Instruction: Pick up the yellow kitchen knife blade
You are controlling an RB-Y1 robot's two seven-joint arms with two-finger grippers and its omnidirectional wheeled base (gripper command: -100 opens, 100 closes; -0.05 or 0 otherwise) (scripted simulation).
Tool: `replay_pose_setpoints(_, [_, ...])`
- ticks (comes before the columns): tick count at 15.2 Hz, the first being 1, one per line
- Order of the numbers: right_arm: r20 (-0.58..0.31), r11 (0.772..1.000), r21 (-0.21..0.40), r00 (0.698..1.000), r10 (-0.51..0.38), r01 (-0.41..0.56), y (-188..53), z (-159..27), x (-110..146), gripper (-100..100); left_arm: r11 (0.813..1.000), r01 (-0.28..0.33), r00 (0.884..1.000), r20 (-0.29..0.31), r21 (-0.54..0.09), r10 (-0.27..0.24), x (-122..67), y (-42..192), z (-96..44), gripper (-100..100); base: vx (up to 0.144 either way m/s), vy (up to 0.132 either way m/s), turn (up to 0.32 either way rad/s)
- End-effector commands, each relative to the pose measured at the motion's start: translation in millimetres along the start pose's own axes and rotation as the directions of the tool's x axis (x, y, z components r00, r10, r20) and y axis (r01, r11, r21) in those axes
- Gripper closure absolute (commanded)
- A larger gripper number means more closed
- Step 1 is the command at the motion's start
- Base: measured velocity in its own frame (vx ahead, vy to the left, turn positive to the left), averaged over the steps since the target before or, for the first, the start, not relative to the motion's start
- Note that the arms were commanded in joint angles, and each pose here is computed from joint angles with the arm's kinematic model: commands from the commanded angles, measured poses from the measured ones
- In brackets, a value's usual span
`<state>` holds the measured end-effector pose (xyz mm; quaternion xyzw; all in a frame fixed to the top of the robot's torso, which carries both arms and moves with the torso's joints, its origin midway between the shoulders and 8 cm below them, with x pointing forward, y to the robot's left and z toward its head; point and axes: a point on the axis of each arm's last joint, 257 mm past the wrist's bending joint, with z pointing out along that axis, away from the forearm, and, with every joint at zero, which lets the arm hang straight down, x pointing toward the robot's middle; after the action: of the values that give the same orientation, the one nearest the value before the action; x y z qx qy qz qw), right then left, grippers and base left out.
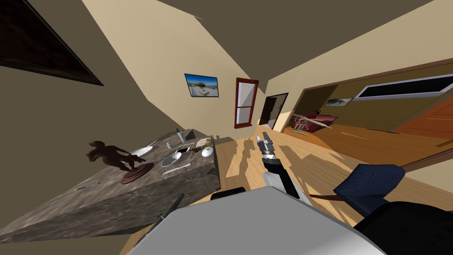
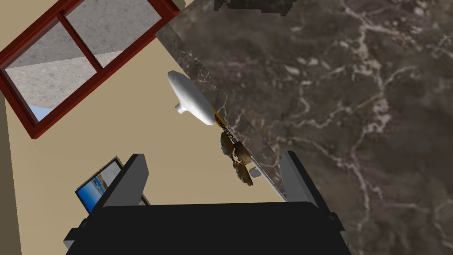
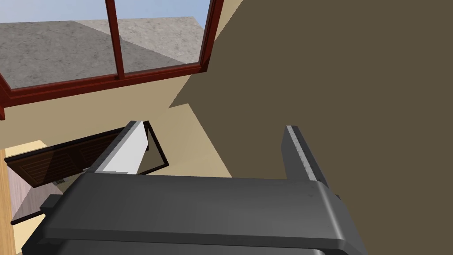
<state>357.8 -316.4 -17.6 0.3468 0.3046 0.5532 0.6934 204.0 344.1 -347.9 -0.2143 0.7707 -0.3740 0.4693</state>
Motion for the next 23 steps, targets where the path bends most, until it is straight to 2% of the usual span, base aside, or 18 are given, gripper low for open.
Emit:
replay_pose_setpoints(1, [0.0,1.0,0.0,1.0,0.0,0.0,0,0.0,0,0,0.999,-0.011,0.999,-0.05,-0.033,0.009,12.1,17,-14.9,-100,0.103,-0.177,-0.036])
replay_pose_setpoints(3, [0.0,1.0,0.0,1.0,0.0,0.0,0,0.0,0,0,0.998,-0.007,0.999,-0.053,-0.061,0.004,14.5,28,-21.2,-100,0.056,-0.109,-0.001])
replay_pose_setpoints(4, [0.0,1.0,0.0,1.0,0.0,0.0,0,0.0,0,0,0.996,-0.029,0.993,-0.119,-0.086,0.019,23.7,40,-40.1,-100,0.065,-0.092,-0.045])
replay_pose_setpoints(6, [0.0,1.0,0.0,1.0,0.0,0.0,0,0.0,0,0,0.992,-0.026,0.992,-0.124,-0.123,0.01,26.4,54,-49.6,-100,0.079,-0.114,-0.038])
replay_pose_setpoints(7, [0.0,1.0,0.0,1.0,0.0,0.0,0,0.0,0,0,0.989,-0.049,0.982,-0.188,-0.14,0.023,33.6,62,-68.0,-100,0.097,-0.139,-0.053])
replay_pose_setpoints(9, [0.0,1.0,0.0,1.0,0.0,0.0,0,0.0,0,0,0.982,-0.046,0.981,-0.193,-0.184,0.01,36.2,78,-80.7,-100,0.097,-0.155,-0.036])
replay_pose_setpoints(10, [0.0,1.0,0.0,1.0,0.0,0.0,0,0.0,0,0,0.975,-0.07,0.967,-0.256,-0.209,0.015,42.1,88,-102.9,-100,0.101,-0.17,-0.064])
replay_pose_setpoints(11, [0.0,1.0,0.0,1.0,0.0,0.0,0,0.0,0,0,0.968,-0.069,0.966,-0.259,-0.243,0.004,43.6,99,-113.9,-100,0.121,-0.167,-0.065])
replay_pose_setpoints(12, [0.0,1.0,0.0,1.0,0.0,0.0,0,0.0,0,0,0.968,-0.069,0.966,-0.259,-0.243,0.004,43.6,99,-113.9,-100,0.039,-0.076,0.146])
replay_pose_setpoints(13, [0.0,1.0,0.0,1.0,0.0,0.0,0,0.0,0,0,0.954,-0.093,0.947,-0.32,-0.285,-0.003,48.2,114,-143.5,-100,0.033,-0.087,0.086])
replay_pose_setpoints(15, [0.0,1.0,0.0,1.0,0.0,0.0,0,0.0,0,0,0.95,-0.093,0.947,-0.321,-0.3,-0.009,48.5,119,-148.5,-100,0.027,-0.069,0.062])
replay_pose_setpoints(19, [0.0,1.0,0.0,1.0,0.0,0.0,0,0.1,0,0,0.949,-0.093,0.947,-0.321,-0.3,-0.009,48.6,119,-148.8,-100,0.005,-0.021,-0.023])
replay_pose_setpoints(20, [0.0,1.0,0.0,1.0,0.0,0.0,0,0.1,0,0,0.934,-0.118,0.926,-0.378,-0.339,-0.02,51.1,131,-178.5,-100,0.032,-0.063,0.01])
replay_pose_setpoints(21, [0.0,1.0,0.0,1.0,0.0,0.0,0,0.0,0,0,0.928,-0.118,0.925,-0.378,-0.355,-0.027,51.2,135,-184.6,-100,0.076,-0.127,-0.157])
replay_pose_setpoints(22, [0.0,1.0,0.0,1.0,0.0,0.0,0,0.1,0,0,0.927,-0.118,0.925,-0.378,-0.355,-0.027,51.2,136,-184.7,-100,0.163,-0.134,-0.297])
replay_pose_setpoints(23, [0.0,1.0,0.0,1.0,0.0,0.0,0,0.0,0,0,0.907,-0.143,0.902,-0.43,-0.397,-0.046,51.7,147,-217.1,-100,0.258,-0.172,-0.221])
